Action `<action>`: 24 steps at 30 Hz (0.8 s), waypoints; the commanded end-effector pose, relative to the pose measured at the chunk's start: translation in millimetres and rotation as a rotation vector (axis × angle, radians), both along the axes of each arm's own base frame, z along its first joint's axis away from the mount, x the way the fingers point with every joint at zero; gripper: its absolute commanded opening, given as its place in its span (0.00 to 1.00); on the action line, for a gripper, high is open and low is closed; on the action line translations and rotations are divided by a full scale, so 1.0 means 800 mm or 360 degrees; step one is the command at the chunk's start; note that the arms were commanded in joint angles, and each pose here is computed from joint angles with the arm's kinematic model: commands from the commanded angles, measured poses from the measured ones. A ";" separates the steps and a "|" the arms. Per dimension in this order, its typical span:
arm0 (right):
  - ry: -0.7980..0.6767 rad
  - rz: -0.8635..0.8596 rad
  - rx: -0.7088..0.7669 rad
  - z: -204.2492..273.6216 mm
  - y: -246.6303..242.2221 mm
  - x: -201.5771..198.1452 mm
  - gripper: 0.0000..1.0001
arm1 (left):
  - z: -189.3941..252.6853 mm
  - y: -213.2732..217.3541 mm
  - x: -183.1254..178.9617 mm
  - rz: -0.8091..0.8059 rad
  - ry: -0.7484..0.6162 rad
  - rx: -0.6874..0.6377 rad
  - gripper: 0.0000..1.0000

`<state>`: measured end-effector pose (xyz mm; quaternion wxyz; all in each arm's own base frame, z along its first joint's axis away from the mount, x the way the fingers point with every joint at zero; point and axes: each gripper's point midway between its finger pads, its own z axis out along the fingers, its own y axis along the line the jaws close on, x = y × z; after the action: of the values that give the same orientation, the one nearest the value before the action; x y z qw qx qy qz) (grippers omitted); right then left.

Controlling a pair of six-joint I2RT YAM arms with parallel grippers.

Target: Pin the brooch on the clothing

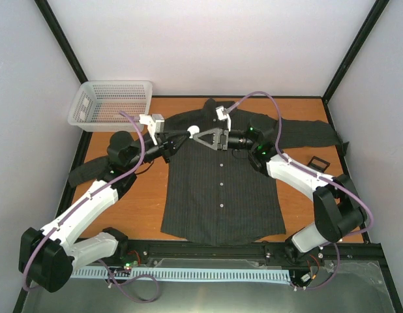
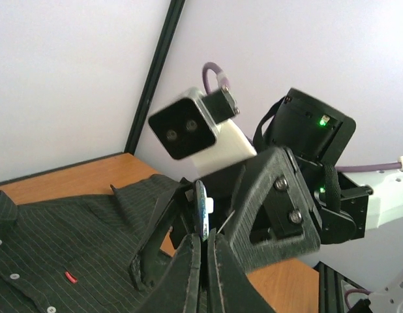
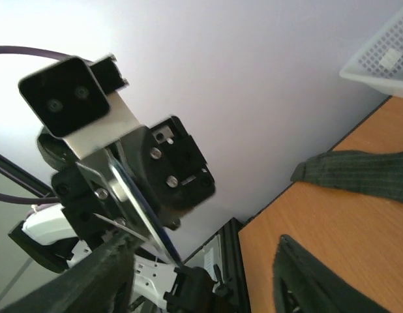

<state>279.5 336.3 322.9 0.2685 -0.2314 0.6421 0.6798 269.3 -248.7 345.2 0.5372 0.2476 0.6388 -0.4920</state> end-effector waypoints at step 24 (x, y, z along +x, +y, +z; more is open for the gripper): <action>-0.0467 0.0045 -0.0367 0.002 -0.031 -0.002 0.44 | 0.000 -0.012 0.002 -0.0093 0.0206 -0.0011 0.01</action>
<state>291.3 306.9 315.1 0.3433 -0.3354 0.6979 0.5315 283.5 -249.3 332.7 0.5193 0.2253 0.6739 -0.4747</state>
